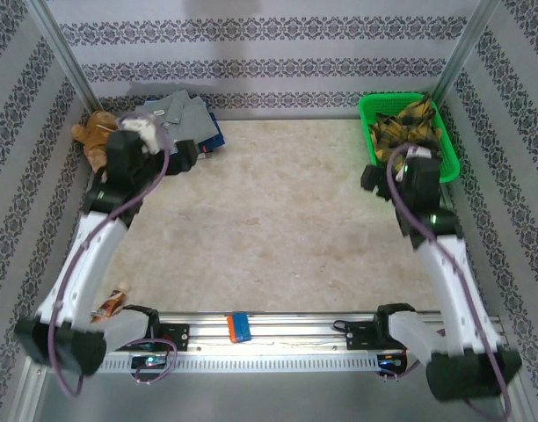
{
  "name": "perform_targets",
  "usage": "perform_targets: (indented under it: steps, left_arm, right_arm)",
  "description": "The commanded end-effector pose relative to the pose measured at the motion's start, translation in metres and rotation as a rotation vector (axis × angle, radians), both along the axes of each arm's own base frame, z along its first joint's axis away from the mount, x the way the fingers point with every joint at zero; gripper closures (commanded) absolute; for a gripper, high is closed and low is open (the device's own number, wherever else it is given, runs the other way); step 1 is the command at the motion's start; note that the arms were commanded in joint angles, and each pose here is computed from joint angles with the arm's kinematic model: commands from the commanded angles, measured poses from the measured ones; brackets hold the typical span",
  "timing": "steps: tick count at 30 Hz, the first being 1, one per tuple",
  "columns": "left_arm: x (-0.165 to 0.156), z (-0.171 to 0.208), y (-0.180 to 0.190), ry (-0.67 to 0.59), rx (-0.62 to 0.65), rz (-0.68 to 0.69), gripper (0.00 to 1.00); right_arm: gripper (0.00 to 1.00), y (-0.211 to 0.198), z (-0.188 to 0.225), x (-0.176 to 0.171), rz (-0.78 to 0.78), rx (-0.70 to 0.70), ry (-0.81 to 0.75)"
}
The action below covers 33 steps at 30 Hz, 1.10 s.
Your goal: Fold and stack the long sleeve shirts
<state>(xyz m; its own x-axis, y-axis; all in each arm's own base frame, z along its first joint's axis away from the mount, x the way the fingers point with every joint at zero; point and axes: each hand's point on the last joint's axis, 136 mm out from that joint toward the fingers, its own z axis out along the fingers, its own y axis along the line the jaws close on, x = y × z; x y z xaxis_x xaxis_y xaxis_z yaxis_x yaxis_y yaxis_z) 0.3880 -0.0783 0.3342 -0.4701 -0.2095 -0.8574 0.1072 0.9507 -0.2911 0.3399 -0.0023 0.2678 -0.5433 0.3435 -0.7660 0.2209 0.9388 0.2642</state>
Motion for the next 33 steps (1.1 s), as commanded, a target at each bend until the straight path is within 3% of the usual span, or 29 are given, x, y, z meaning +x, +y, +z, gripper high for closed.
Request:
perform_targets:
  steps: [1,6,11,20,21,25,27,29,33]
  left_arm:
    - [0.000,-0.028,-0.045,0.204,-0.004,-0.106,0.00]
    - [0.015,-0.015,-0.124,0.189,-0.013,-0.286,0.00]
    - [-0.006,-0.030,-0.172,0.255,-0.034,-0.422,0.00]
    - [-0.039,-0.053,-0.155,0.316,-0.071,-0.358,0.00]
    - [-0.040,-0.053,-0.152,0.312,-0.080,-0.348,0.00]
    - [-0.039,-0.058,-0.142,0.317,-0.114,-0.311,0.00]
    - [-0.035,-0.062,-0.135,0.325,-0.116,-0.292,0.00]
    - [-0.029,-0.065,-0.125,0.326,-0.136,-0.263,0.00]
    - [-0.009,-0.071,-0.100,0.316,-0.226,-0.196,0.00]
  right_arm:
    - [0.02,-0.007,-0.015,0.027,-0.022,0.133,0.202]
    - [0.02,-0.073,-0.027,0.104,-0.229,0.141,0.290]
    - [0.05,-0.106,-0.074,0.151,-0.301,0.086,0.405]
    - [0.14,-0.123,-0.146,0.189,-0.342,0.179,0.456]
    - [0.22,-0.124,-0.151,0.191,-0.353,0.188,0.453]
    - [0.73,-0.124,-0.150,0.199,-0.393,0.259,0.412]
    - [0.91,-0.119,-0.135,0.203,-0.391,0.308,0.364]
    - [1.00,-0.109,-0.104,0.210,-0.362,0.379,0.260]
    - [1.00,-0.082,-0.004,0.217,-0.255,0.494,0.000]
